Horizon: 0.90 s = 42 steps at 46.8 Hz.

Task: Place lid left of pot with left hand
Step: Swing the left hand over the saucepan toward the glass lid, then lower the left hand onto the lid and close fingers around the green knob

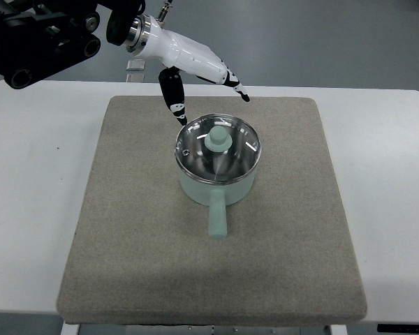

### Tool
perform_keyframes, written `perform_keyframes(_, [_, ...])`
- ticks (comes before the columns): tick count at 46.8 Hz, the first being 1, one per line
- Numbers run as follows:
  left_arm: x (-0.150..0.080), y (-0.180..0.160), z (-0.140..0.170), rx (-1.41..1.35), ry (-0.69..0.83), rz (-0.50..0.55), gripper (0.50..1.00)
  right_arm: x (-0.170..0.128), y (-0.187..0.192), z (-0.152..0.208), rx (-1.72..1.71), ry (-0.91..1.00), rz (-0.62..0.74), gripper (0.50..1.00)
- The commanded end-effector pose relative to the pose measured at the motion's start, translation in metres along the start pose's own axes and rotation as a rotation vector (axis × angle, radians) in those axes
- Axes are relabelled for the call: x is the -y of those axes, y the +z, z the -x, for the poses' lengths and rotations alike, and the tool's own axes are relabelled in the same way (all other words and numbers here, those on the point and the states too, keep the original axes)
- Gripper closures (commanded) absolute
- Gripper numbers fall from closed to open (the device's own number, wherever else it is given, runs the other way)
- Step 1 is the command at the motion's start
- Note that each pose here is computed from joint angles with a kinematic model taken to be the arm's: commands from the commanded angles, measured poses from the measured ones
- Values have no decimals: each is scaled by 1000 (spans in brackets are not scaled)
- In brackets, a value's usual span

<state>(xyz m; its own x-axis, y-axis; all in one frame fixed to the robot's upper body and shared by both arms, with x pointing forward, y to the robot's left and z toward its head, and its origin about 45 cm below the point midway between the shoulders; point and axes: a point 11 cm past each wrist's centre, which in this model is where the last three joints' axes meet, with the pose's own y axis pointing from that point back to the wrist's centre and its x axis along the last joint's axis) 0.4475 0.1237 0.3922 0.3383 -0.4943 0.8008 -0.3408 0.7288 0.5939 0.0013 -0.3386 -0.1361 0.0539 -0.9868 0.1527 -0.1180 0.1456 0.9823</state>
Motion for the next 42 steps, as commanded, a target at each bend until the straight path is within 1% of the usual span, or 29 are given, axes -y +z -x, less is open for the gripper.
perform_keyframes(1, [1, 2, -2, 43, -21, -10, 506, 0, 0, 0, 0, 0, 0, 579])
perform_keyframes(7, [4, 5, 3, 131, -75, -29, 506, 0, 0, 0, -1, 0, 0, 576])
perform_keyframes(13, [7, 10, 0, 141, -73, -16, 506, 0, 0, 0, 0, 0, -1, 576])
perform_keyframes(19, [16, 16, 1, 87, -73, 16, 506, 0, 0, 0, 0, 0, 0, 579])
perform_keyframes(24, [16, 20, 3, -27, -72, 59, 506, 0, 0, 0, 0, 0, -1, 576])
perform_keyframes(34, [13, 14, 7, -42, -74, 43, 506, 0, 0, 0, 0, 0, 0, 576])
perform_keyframes(42, [15, 15, 8, -32, -83, 43, 506, 0, 0, 0, 0, 0, 0, 576])
